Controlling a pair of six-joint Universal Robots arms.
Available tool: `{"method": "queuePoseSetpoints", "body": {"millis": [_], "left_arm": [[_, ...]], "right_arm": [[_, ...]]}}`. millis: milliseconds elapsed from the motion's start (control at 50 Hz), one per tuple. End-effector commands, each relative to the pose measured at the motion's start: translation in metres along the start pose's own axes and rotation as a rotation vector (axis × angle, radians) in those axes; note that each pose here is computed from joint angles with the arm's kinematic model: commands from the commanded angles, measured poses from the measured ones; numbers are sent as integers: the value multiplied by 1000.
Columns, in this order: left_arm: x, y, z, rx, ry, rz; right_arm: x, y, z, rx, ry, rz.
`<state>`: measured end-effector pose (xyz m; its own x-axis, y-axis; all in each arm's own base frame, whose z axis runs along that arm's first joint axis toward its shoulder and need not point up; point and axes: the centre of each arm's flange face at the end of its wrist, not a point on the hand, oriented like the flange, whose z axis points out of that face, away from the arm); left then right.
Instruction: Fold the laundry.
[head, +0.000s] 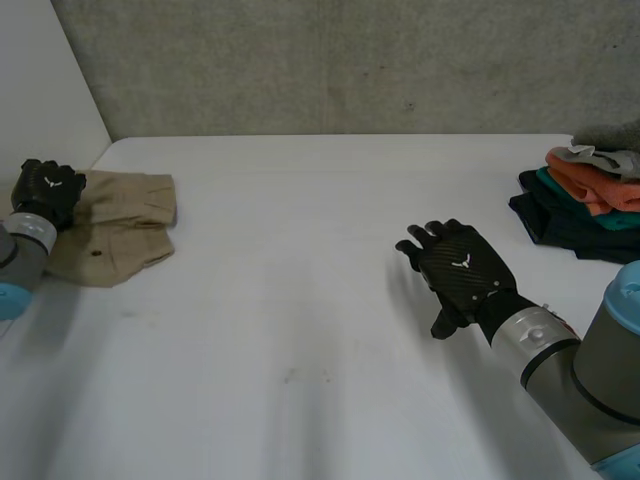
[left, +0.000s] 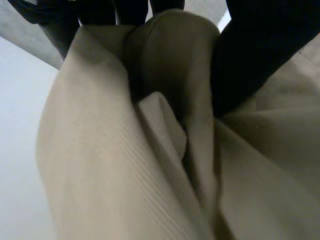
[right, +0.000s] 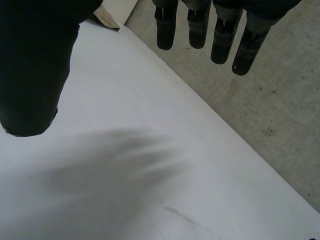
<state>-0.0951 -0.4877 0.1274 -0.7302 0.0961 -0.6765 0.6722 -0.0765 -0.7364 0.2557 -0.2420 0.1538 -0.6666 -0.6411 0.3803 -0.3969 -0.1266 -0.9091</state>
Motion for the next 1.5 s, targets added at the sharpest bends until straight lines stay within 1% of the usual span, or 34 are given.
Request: {"method": "queuePoseSetpoints", "body": {"millis": [20,40,60,120,140,200,220,280,300,340,360,420,440,500,520,560,620,700,760,800,820,840,880,940,1000,1020,1100,1140,1180,1260,1320,1380,1400,1500], "left_arm": [[5,-44,-3,120,-19,-72],[4,-56,-6,140,-18,-89],[3,-78,-13,179,-10,-135],[2,-110,-28,235,11,-220],[4,-137,-40,284,36,-286],[10,-181,-63,369,88,-386],[15,-209,-80,426,131,-448],[22,-240,-106,489,195,-528],[30,-254,-120,513,239,-566],[41,-264,-133,525,284,-592],[58,-268,-144,522,335,-603],[92,-273,-165,513,437,-607],[118,-270,-177,492,509,-605],[157,-263,-197,450,623,-595],[175,-258,-208,424,681,-586],[189,-253,-220,394,731,-576],[197,-249,-239,350,791,-557],[174,-265,-249,378,763,-532],[152,-269,-250,373,706,-520],[142,-266,-248,346,666,-522],[130,-262,-245,318,616,-524],[124,-261,-245,302,594,-527],[112,-255,-251,253,544,-527],[108,-245,-260,191,522,-520],[110,-237,-266,147,523,-516],[113,-232,-269,119,527,-515],[124,-220,-273,63,550,-503],[134,-217,-273,48,573,-498],[150,-211,-273,17,606,-491],[168,-204,-263,-13,616,-485],[179,-196,-255,-46,594,-475],[183,-196,-246,-36,553,-480],[184,-199,-240,-18,521,-487],[179,-209,-228,37,447,-510]], "right_arm": [[4,1,0,-4,17,3],[5,1,0,-5,22,1],[9,0,0,-5,39,2],[24,-1,2,-7,95,4],[28,-2,2,-7,113,7],[45,-4,2,-9,191,6],[49,-3,2,-13,210,6],[61,-3,1,-25,280,13],[65,-4,0,-28,301,16],[71,-4,-1,-32,334,21],[77,-4,-1,-35,364,28],[83,-4,-2,-35,389,40],[85,-4,-2,-37,396,48],[86,-4,-1,-37,399,54],[87,-5,-1,-35,399,54],[86,-4,-1,-36,397,54],[86,-4,-1,-37,395,55],[86,-4,-1,-40,394,54],[86,-6,-2,-39,395,51],[89,-10,-2,-35,399,41],[89,-13,-3,-30,399,38],[90,-15,-5,-28,401,35],[90,-23,-10,-36,387,34],[86,-30,-16,-77,336,37],[79,-32,-21,-123,266,45],[72,-32,-24,-159,206,62],[57,-31,-30,-209,97,103],[54,-28,-29,-216,76,110],[51,-19,-24,-230,59,124],[46,5,-7,-258,42,130],[45,16,2,-263,49,128],[43,24,12,-261,51,123],[41,26,15,-261,46,122],[39,27,25,-240,38,111]]}}
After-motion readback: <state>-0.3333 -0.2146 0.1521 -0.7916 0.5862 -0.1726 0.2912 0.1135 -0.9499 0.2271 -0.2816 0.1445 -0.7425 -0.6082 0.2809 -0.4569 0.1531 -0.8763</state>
